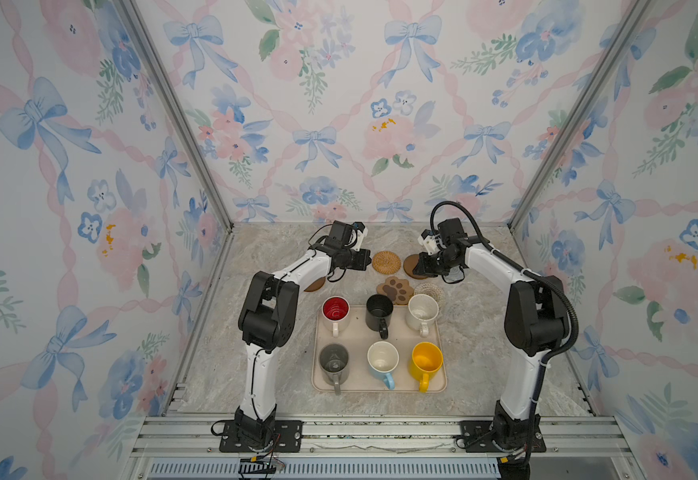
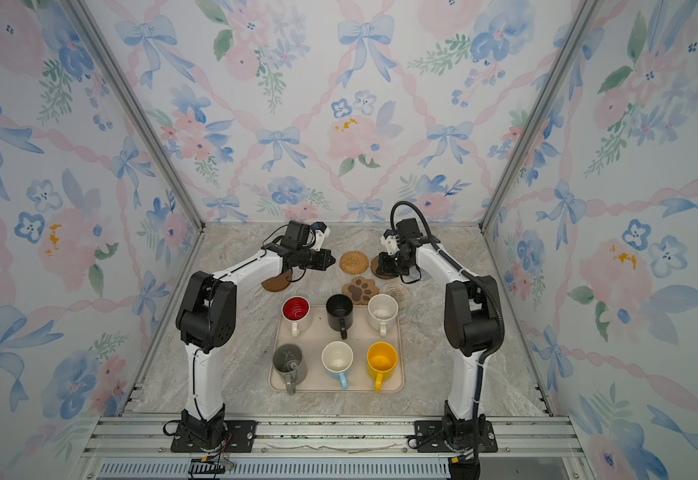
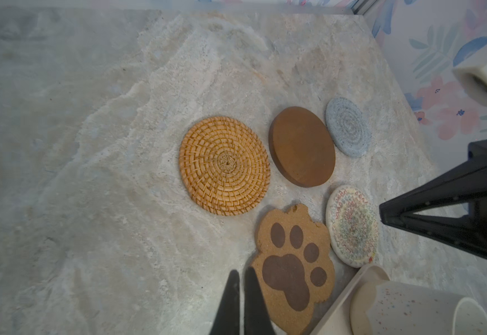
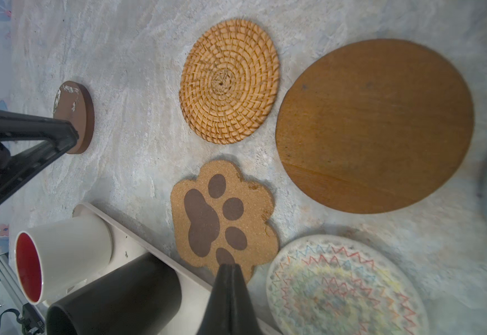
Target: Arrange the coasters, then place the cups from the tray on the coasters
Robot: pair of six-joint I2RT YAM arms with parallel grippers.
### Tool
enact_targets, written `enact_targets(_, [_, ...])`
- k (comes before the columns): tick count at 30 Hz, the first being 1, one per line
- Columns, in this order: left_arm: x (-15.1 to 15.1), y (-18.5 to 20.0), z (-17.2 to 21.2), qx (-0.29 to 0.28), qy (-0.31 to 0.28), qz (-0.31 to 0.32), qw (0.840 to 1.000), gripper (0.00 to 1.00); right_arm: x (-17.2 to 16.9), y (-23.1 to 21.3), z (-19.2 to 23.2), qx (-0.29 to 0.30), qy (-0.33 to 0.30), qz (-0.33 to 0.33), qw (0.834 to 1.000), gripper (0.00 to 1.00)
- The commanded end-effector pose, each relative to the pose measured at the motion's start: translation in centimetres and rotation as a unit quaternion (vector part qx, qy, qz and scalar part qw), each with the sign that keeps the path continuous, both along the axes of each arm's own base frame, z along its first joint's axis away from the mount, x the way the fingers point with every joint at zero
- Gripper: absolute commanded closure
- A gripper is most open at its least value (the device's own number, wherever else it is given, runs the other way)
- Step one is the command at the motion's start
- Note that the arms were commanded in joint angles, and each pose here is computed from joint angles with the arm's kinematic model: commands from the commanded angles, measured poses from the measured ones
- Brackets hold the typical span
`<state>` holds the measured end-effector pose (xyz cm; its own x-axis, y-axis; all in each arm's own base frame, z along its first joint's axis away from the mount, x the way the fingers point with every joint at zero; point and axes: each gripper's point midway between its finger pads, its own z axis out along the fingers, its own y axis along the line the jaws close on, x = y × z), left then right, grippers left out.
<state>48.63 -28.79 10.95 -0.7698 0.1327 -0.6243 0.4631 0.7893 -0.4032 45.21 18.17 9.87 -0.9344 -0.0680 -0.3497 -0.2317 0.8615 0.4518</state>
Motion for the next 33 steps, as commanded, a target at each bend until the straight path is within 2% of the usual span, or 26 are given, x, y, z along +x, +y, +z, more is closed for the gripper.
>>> enact_targets(1, [-1.2, -1.4, -2.2, -0.007, 0.032, -0.020, 0.999, 1.00, -0.6, 0.5, -1.1, 0.014, 0.039, 0.018, 0.999, 1.00])
enact_targets(13, [-2.8, -2.6, -5.2, -0.010, 0.073, -0.039, 0.996, 1.00, -1.3, -0.5, -5.9, -0.020, 0.098, 0.013, 0.995, 1.00])
enact_targets(22, [-3.7, -2.4, -6.6, -0.003, 0.090, -0.039, 0.995, 1.00, -1.7, 0.6, -7.7, -0.006, 0.120, 0.019, 0.993, 1.00])
enact_targets(33, [-4.0, -0.7, -6.6, 0.011, 0.087, -0.027, 0.996, 1.00, -2.4, 4.3, -8.9, 0.028, 0.132, 0.038, 0.990, 1.00])
